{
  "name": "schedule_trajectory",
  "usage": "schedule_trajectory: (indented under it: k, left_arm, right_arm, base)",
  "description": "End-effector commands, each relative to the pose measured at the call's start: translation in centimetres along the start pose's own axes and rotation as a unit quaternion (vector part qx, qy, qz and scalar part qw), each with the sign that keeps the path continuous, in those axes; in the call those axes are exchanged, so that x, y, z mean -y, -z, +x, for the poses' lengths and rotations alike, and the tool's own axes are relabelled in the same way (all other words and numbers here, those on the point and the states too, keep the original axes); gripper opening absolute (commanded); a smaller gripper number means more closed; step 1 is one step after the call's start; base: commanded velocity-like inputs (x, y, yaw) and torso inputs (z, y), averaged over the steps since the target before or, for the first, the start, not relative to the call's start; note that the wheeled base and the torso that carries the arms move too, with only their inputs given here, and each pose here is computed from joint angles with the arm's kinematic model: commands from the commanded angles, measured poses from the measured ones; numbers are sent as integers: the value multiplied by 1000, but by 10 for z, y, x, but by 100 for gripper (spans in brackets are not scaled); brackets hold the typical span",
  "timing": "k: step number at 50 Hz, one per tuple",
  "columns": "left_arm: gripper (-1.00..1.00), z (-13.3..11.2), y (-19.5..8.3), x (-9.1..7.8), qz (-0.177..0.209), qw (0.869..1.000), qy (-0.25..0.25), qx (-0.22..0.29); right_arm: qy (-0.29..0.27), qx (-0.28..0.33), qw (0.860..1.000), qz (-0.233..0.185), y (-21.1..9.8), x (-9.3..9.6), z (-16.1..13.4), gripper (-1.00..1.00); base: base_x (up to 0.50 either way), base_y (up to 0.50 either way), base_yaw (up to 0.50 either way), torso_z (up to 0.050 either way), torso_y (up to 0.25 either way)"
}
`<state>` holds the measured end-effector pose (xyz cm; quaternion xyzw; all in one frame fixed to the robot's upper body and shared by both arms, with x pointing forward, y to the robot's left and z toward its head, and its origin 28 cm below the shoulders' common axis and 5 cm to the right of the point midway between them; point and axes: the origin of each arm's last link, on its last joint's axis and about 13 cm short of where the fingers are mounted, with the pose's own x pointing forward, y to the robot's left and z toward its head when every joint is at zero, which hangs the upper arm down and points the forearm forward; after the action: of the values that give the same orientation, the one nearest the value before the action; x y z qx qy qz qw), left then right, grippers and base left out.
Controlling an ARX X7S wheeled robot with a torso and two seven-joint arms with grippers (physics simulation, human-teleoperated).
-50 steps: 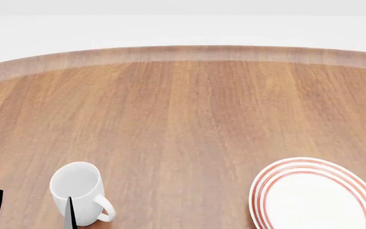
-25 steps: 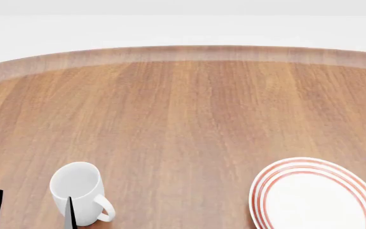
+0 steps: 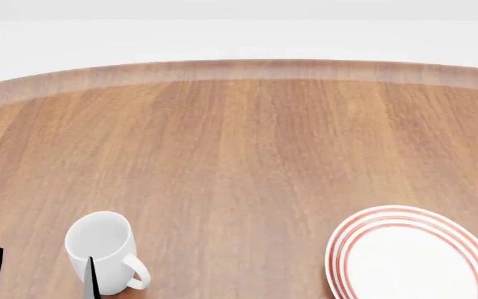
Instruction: Pick up the red mug and put it on the plate
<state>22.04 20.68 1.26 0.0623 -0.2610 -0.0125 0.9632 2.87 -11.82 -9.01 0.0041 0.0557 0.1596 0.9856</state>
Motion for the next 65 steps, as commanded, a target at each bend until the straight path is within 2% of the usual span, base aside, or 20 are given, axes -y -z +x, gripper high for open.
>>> schedule_trajectory:
  k: [1, 5, 15, 64, 65]
  left_arm:
    - [100, 0, 0, 0, 0, 1000, 0, 1]
    - [100, 0, 0, 0, 0, 1000, -1, 2]
    - [100, 0, 0, 0, 0, 1000, 1, 1]
    - [100, 0, 0, 0, 1, 1000, -1, 1]
    - [100, 0, 0, 0, 1, 1000, -1, 1]
  right_arm:
    - [-1, 2, 1000, 6, -23, -13, -15, 100]
    - [0, 0, 1000, 6, -8, -6, -9, 100]
    - [4, 5, 1000, 4, -20, -18, -28, 100]
    - [6, 2, 1000, 2, -19, -11, -16, 100]
    - [7, 2, 1000, 2, -18, -11, -16, -100]
  base:
    - [0, 0, 0, 0, 0]
    - [0, 0, 0, 0, 0]
    - [0, 0, 0, 0, 0]
    - [0, 0, 0, 0, 0]
    - [0, 0, 0, 0, 0]
